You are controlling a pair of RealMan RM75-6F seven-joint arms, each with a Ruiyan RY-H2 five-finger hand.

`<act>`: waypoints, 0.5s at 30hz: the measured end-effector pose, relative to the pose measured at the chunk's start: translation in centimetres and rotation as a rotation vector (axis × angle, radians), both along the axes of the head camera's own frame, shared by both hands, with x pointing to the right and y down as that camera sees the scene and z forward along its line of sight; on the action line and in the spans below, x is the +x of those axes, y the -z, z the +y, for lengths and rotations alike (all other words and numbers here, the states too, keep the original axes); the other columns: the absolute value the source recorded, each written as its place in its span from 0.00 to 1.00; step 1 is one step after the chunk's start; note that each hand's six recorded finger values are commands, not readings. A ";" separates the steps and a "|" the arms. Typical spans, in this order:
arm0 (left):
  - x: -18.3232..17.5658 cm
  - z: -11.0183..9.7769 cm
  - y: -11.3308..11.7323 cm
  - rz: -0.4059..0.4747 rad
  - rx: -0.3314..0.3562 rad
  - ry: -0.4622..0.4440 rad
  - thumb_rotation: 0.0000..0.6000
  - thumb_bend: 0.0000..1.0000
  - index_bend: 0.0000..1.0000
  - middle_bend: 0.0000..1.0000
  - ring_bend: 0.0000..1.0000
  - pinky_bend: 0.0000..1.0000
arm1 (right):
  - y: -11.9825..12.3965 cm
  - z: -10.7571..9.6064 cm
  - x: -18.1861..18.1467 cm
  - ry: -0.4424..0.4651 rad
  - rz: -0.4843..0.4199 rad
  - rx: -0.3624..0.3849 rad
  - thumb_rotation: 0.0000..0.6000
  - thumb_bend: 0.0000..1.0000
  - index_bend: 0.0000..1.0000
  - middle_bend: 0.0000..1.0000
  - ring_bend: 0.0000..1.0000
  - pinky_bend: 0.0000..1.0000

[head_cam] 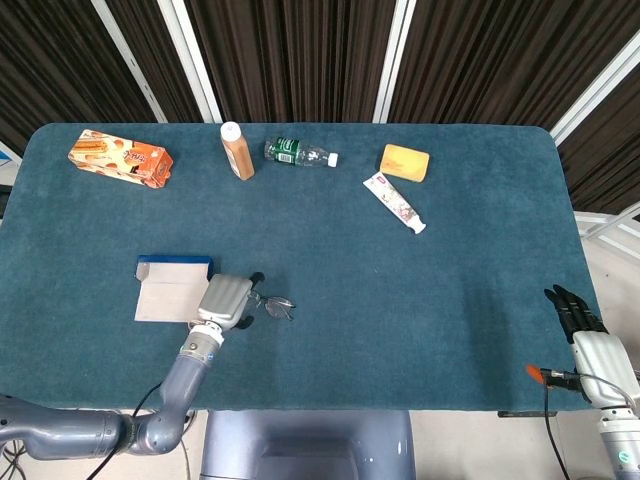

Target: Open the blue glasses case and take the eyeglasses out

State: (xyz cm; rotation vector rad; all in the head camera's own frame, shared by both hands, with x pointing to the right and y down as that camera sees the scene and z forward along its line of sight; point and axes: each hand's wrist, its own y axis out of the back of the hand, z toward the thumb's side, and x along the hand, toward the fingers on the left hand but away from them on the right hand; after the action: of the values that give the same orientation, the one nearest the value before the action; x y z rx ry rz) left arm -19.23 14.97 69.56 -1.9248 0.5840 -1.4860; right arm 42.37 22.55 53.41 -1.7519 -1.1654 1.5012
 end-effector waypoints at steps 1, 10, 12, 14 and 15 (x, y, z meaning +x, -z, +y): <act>-0.2 0.0 0.2 0.004 0.004 0.004 1.00 0.20 0.22 0.94 0.85 0.97 | 0.0 0.0 0.0 0.000 0.000 0.000 1.00 0.16 0.00 0.00 0.00 0.19; -5.2 0.0 4.0 0.048 0.108 0.058 1.00 0.20 0.08 0.28 0.30 0.50 | 0.0 0.0 0.0 0.005 0.008 0.003 1.00 0.16 0.00 0.00 0.00 0.19; -7.2 0.4 5.0 0.041 0.146 0.056 1.00 0.20 0.03 0.15 0.17 0.36 | 0.0 0.0 -0.1 0.009 0.011 0.007 1.00 0.16 0.00 0.00 0.00 0.19; -9.0 0.9 5.9 0.025 0.185 0.046 1.00 0.19 0.00 0.05 0.06 0.24 | 0.1 0.0 -0.1 0.012 0.012 0.015 1.00 0.16 0.00 0.00 0.00 0.19; -10.4 1.3 6.5 0.009 0.214 0.039 1.00 0.18 0.00 0.02 0.02 0.17 | 0.2 -0.1 -0.2 0.015 0.013 0.021 1.00 0.16 0.00 0.00 0.00 0.19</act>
State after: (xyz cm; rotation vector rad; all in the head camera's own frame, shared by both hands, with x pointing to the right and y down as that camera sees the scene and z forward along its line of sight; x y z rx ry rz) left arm -29.60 16.24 63.04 -1.7651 0.7568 -1.3787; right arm 42.19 22.47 53.24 -1.7309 -1.1555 1.4843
